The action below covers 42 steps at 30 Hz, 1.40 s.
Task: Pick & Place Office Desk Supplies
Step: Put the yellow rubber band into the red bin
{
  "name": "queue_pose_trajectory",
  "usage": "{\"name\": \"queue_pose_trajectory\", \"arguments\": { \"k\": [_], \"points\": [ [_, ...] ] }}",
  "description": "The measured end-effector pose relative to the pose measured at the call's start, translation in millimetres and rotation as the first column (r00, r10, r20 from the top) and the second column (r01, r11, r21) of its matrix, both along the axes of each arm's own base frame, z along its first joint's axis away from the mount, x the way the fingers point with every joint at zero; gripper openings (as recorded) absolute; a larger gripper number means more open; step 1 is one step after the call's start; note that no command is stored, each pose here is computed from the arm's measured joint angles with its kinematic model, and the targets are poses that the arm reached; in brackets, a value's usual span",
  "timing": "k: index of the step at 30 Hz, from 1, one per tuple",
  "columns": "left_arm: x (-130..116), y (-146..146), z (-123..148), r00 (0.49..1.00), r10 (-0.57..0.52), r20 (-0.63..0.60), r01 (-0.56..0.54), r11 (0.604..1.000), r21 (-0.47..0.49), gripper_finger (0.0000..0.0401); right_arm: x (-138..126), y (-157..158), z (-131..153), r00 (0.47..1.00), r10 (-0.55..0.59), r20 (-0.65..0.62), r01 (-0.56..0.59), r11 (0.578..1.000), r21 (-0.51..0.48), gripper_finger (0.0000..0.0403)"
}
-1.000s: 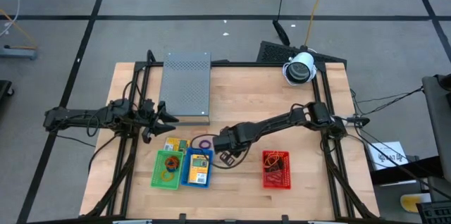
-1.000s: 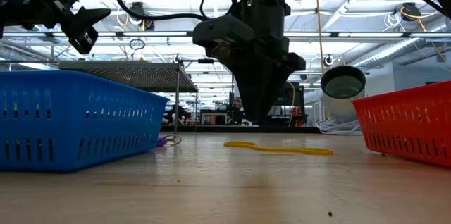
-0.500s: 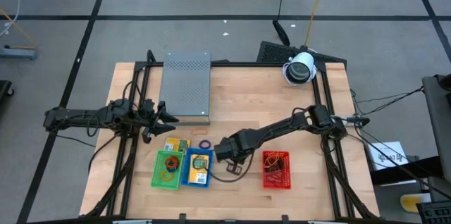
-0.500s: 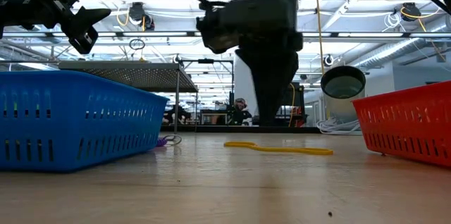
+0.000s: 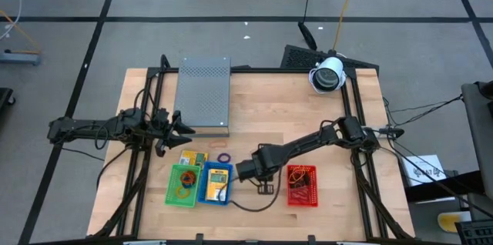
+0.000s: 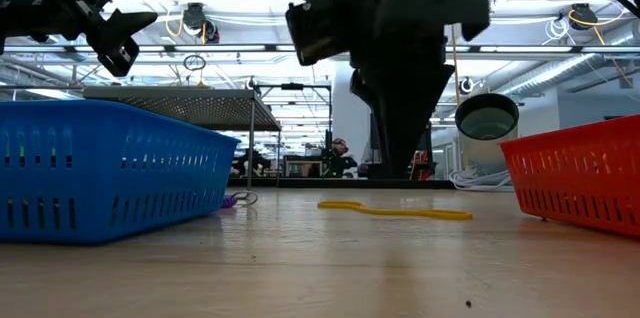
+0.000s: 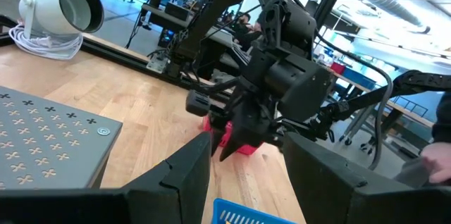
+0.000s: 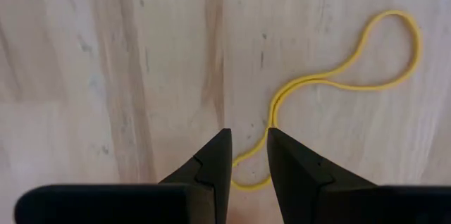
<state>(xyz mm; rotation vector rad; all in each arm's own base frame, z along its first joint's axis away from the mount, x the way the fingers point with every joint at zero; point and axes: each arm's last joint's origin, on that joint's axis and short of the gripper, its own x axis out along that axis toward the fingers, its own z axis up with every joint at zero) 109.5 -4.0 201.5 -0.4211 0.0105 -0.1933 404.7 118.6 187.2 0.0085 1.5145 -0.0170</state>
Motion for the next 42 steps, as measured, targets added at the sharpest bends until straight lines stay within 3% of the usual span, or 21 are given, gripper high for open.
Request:
{"name": "queue_pose_trajectory", "arguments": {
  "k": [4,15,28,42],
  "points": [
    [0,0,0,1.0,0.0,0.0,0.0,1.0,0.0,0.0186,-2,1,6,1.0,0.016,0.011,-0.016,1.0,0.001,0.0084],
    [0,0,0,1.0,0.0,0.0,0.0,1.0,0.0,0.0186,-2,2,9,0.988,-0.153,0.029,0.152,0.988,0.019,0.0084],
    [0,0,0,1.0,0.0,0.0,0.0,1.0,0.001,0.0186,-7,-11,-14,0.981,-0.193,-0.009,0.193,0.981,0.001,0.0084],
    [0,0,0,1.0,0.0,0.0,0.0,1.0,0.001,0.0186,-5,-18,-18,0.979,-0.202,0.004,0.202,0.979,0.008,0.0084]
  ]
}}
